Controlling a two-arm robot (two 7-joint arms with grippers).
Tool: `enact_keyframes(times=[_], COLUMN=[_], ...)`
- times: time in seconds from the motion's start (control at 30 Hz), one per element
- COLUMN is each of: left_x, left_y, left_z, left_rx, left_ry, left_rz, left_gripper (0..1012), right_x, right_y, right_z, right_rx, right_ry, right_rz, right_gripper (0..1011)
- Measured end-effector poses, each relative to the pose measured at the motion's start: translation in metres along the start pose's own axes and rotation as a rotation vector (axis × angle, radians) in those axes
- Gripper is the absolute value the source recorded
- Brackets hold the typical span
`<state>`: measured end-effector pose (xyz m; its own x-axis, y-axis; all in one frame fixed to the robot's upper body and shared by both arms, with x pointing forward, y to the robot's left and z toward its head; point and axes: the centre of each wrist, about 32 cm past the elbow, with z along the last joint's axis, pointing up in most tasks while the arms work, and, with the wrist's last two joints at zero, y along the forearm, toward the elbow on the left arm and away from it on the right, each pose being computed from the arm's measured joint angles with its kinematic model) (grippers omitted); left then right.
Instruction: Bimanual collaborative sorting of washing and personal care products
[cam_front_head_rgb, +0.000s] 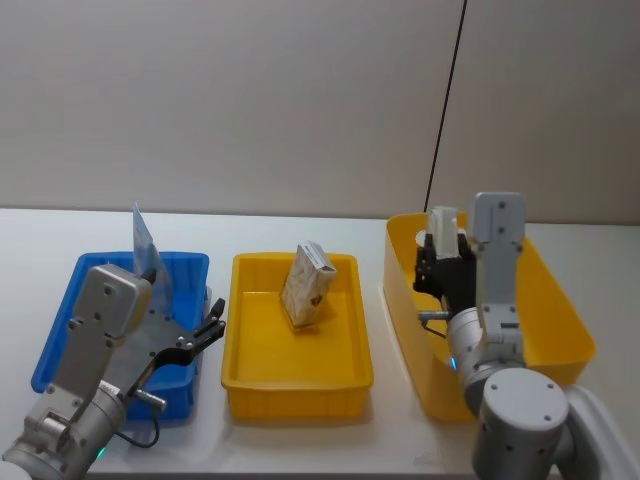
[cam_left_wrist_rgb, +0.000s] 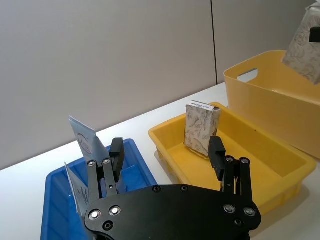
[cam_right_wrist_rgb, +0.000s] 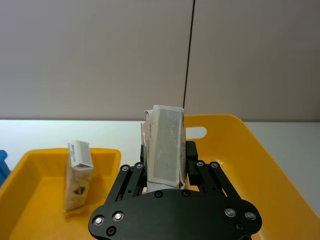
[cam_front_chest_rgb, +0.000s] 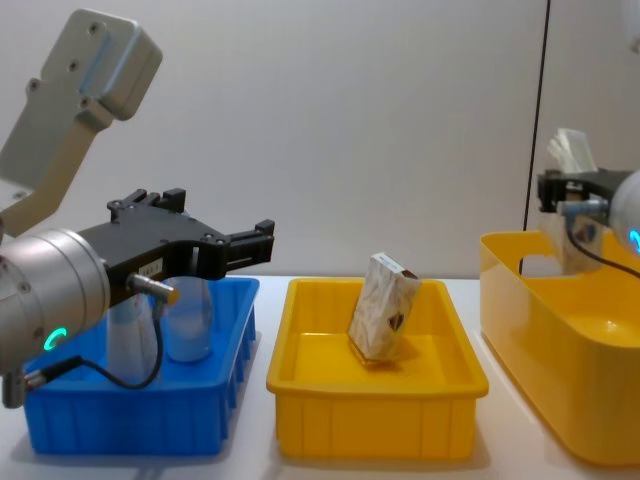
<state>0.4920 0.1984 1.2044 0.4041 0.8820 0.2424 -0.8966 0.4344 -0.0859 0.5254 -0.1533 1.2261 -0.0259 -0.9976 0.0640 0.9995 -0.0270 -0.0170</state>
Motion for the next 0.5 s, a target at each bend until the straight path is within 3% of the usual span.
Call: enact_keyframes(times=[0.5], left_x=[0.0000], left_y=[0.0000], left_z=[0.0000], left_rx=[0.000], left_ry=[0.000], left_rz=[0.000], left_gripper=[1001], right_x=[0.016], right_y=[0.008], right_z=[-0.007], right_rx=[-0.101], right_ry=[0.008], right_rz=[-0.025], right_gripper=[366])
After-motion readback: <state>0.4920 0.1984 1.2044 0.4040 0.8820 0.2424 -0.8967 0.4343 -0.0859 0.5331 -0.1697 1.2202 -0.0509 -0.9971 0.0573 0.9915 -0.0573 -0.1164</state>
